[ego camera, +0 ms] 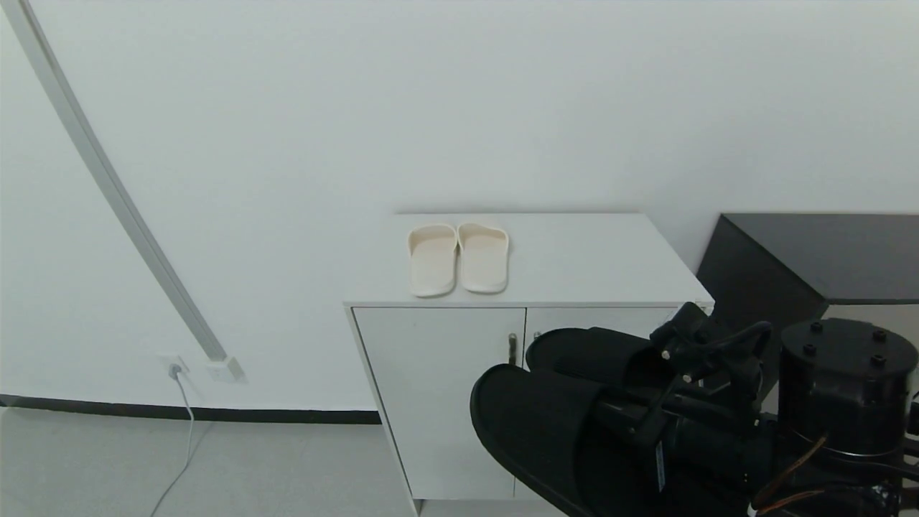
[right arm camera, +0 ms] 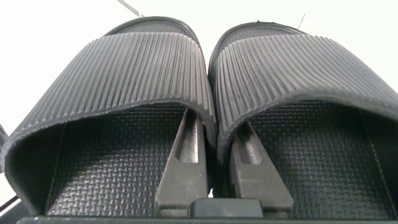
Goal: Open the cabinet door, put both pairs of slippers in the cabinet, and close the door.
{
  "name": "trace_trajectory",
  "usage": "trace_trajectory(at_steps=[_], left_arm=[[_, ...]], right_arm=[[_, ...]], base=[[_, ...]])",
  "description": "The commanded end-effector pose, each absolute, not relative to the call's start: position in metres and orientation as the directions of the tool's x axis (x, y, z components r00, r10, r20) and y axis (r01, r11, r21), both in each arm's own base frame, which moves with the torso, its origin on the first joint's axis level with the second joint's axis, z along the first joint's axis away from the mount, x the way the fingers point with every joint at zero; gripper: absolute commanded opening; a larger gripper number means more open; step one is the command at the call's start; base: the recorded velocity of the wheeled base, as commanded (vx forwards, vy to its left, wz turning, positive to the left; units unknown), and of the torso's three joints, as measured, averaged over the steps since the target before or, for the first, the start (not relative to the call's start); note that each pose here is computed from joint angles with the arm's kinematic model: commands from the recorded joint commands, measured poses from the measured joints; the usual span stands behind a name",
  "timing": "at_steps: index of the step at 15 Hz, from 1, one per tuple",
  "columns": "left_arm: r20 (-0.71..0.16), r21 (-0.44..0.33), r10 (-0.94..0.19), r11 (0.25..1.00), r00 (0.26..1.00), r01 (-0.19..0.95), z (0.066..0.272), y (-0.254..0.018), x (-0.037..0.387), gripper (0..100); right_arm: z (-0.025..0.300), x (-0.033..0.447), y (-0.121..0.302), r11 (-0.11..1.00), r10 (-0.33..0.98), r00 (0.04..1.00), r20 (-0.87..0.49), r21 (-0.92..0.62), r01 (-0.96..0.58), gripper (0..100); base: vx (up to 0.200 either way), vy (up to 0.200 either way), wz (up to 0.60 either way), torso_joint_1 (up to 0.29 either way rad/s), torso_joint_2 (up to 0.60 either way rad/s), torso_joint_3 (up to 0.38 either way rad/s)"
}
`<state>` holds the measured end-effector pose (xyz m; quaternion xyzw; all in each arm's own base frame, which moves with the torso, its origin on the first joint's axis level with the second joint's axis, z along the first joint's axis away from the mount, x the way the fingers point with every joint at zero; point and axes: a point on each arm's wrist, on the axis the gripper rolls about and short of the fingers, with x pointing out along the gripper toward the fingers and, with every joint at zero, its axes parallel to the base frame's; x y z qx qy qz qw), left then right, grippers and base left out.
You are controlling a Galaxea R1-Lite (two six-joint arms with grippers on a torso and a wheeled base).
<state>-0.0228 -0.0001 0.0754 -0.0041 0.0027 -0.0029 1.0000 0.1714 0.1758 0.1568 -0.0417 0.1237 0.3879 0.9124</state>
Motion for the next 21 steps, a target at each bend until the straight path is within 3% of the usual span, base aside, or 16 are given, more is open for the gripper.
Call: trace_trajectory(at_steps=[1, 2, 3, 21], left_arm=[[-0.003, -0.009, -0.006, 1.000, 1.000, 0.006, 0.0759, -0.0001, -0.0229, 0], [-0.003, -0.009, -0.006, 1.000, 1.000, 0.006, 0.0759, -0.0001, -0.0229, 0], [-0.005, -0.009, -0.006, 1.000, 1.000, 0.006, 0.0757, -0.0001, -0.0229, 100], [-0.006, -0.008, -0.009, 1.000, 1.000, 0.009, 0.0756, -0.0001, -0.0229, 100]], right_arm=[[0.1546, 0.1724, 0.1771, 0.694, 0.697, 0.665, -0.267, 0.021, -0.719, 0], [0.1539, 0.1721, 0.1767, 0.695, 0.696, 0.666, -0.270, 0.020, -0.718, 0], [0.1533, 0.1719, 0.1764, 0.695, 0.695, 0.666, -0.271, 0.020, -0.718, 0], [0.1499, 0.1713, 0.1754, 0.694, 0.695, 0.661, -0.284, 0.022, -0.720, 0]], base=[[0.000, 0.000, 0.00, -0.188, 0.43, 0.242], [0.000, 0.000, 0.00, -0.217, 0.49, 0.271], [0.000, 0.000, 0.00, -0.217, 0.53, 0.295], [0.000, 0.000, 0.00, -0.193, 0.51, 0.318]])
